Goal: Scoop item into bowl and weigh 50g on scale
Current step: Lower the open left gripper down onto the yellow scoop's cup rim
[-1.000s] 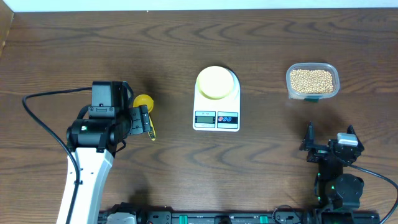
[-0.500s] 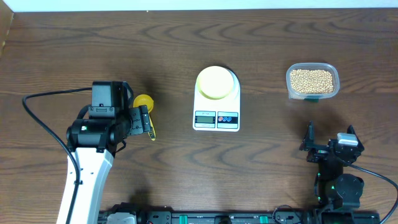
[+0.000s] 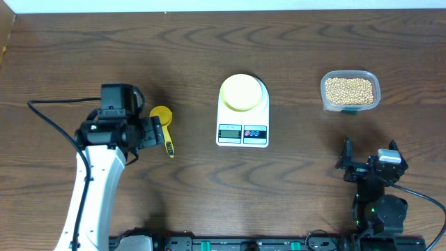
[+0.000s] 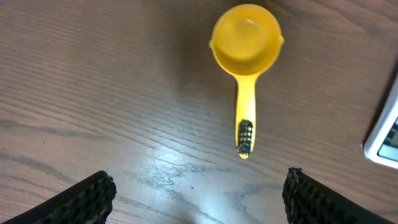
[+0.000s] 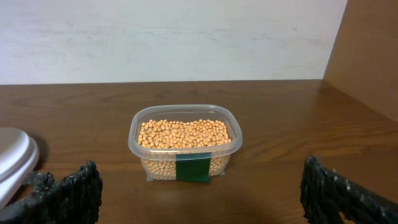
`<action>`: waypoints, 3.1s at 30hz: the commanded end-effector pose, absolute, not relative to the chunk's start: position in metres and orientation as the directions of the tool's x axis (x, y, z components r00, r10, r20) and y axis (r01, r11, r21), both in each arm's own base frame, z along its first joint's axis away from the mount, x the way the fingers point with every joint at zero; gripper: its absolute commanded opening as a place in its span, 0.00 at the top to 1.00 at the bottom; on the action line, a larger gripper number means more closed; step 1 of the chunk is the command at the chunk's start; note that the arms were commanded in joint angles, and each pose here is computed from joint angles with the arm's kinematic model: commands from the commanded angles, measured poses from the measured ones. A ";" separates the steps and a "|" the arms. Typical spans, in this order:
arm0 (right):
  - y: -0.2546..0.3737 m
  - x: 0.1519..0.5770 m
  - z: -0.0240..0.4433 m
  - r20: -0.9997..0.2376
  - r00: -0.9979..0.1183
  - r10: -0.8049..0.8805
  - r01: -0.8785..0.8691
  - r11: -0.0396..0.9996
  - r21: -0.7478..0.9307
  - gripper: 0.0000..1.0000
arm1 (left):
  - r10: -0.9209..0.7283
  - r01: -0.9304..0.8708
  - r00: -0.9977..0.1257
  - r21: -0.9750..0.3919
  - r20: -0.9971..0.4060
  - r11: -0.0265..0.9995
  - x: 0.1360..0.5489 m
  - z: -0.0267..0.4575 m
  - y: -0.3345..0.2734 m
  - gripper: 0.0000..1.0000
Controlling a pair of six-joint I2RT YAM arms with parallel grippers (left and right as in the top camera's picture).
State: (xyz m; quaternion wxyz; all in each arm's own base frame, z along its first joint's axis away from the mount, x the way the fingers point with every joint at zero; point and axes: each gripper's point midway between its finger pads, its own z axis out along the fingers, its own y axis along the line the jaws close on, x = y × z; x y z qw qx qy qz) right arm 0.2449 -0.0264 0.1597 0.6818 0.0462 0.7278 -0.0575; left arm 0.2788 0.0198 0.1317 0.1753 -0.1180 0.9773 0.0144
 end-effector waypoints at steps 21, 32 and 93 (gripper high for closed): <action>-0.027 0.244 0.160 -0.998 -0.064 -0.019 0.153 0.988 -0.028 0.01 | -0.273 -0.278 -0.885 -0.043 -0.378 0.960 0.290 0.148 0.030 0.12; -0.027 0.244 0.160 -0.998 -0.064 -0.019 0.153 0.988 -0.029 0.01 | -0.273 -0.278 -0.886 -0.042 -0.374 0.960 0.289 0.147 0.030 0.12; -0.027 0.244 0.160 -0.998 -0.064 -0.019 0.153 0.988 -0.028 0.01 | -0.246 -0.242 -0.904 -0.055 -0.350 0.969 0.359 0.096 0.030 0.12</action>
